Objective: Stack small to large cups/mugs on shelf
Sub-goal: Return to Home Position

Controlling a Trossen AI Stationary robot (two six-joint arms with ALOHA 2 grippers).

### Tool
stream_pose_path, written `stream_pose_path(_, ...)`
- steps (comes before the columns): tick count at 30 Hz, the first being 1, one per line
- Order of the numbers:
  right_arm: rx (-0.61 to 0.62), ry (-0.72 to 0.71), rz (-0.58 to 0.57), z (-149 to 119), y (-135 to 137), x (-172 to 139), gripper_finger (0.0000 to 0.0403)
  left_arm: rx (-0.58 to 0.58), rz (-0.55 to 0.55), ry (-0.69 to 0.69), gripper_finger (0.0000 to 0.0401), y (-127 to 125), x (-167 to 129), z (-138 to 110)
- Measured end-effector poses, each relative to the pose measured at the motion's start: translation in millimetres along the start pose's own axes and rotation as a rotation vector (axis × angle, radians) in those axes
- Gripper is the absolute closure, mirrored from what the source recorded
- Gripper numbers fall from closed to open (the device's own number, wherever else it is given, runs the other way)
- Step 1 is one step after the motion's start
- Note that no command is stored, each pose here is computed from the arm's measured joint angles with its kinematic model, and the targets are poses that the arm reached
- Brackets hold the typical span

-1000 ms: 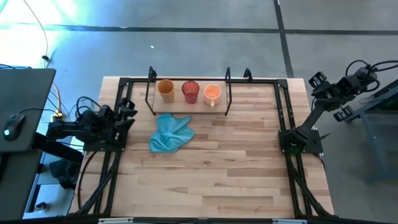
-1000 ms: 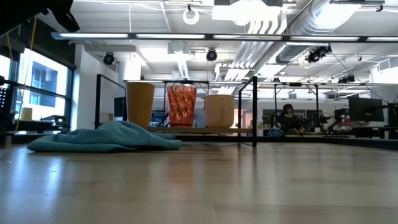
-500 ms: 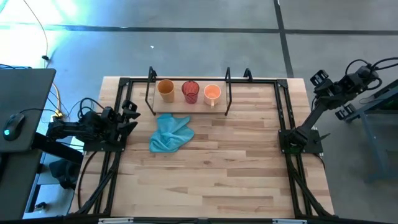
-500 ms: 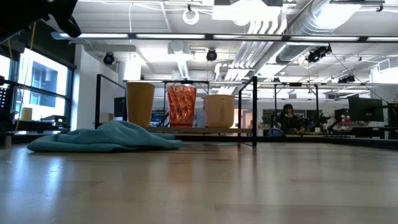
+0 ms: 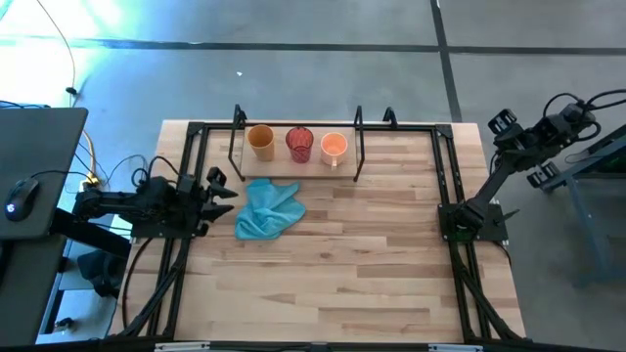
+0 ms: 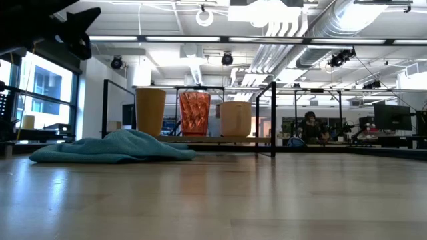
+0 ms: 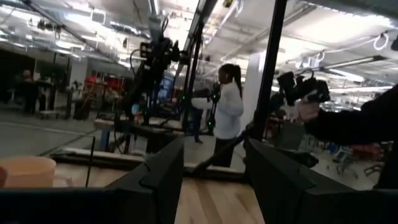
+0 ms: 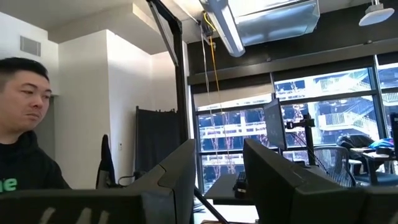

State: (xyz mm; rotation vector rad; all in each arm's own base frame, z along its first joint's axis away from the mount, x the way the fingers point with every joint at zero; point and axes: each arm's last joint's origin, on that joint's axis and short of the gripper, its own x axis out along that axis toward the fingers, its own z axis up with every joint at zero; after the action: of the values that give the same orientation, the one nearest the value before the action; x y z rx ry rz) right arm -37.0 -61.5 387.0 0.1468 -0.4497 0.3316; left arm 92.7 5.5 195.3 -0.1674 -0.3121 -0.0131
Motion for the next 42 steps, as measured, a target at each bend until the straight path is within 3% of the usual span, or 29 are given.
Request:
stream_pose_path(6,0.027,0.000,0.000,0.0,0.0,0.0,0.0277,0.006,0.005,0.022,0.0238,0.4,0.0,-2.0)
stream_pose_path(15,0.061,0.009,-0.053,-0.3,-1.5,-0.1,0.0277,-0.002,0.037,0.185,0.0238,3.4,-1.7,-17.7)
stream_pose_path(21,0.073,0.009,-0.061,-0.3,-1.7,-0.1,0.0277,-0.001,0.107,0.246,0.0238,6.2,-3.3,-24.2)
stream_pose_path(42,0.068,0.081,-0.061,-7.9,-0.7,-0.3,0.0277,-0.052,0.140,0.269,0.0238,7.3,-4.2,-26.8)
